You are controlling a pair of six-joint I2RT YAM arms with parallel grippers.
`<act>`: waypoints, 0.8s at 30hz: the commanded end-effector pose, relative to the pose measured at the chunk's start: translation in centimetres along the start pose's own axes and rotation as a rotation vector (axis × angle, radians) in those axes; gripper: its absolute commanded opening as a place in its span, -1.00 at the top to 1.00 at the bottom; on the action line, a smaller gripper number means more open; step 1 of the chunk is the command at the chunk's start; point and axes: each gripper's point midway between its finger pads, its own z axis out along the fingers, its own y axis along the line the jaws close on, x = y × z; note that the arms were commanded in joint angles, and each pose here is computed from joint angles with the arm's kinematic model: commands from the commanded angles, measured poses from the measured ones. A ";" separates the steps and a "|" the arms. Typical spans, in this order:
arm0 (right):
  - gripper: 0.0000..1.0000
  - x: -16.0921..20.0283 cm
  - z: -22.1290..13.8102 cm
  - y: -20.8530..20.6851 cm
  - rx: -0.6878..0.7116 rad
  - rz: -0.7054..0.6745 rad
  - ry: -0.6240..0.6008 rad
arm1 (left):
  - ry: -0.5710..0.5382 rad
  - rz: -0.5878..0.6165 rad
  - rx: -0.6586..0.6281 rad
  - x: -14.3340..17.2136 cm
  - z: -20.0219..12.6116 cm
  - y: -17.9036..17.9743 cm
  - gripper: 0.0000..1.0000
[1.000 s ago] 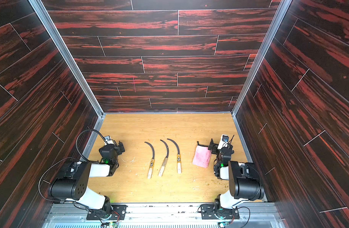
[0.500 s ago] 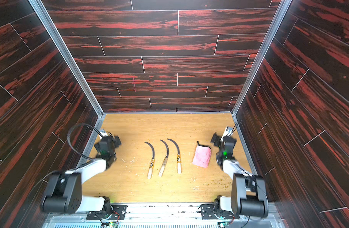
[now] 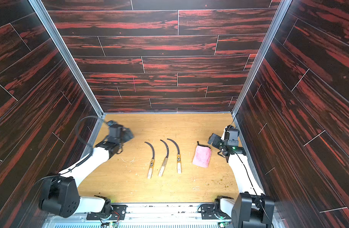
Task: Wipe small sickles with rags
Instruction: Pick up the rag from the center of the board.
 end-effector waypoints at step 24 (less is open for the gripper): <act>-0.89 10.7 3.1 -2.5 0.007 0.153 0.368 | 0.608 0.248 0.656 19.0 -3.1 -33.1 -0.02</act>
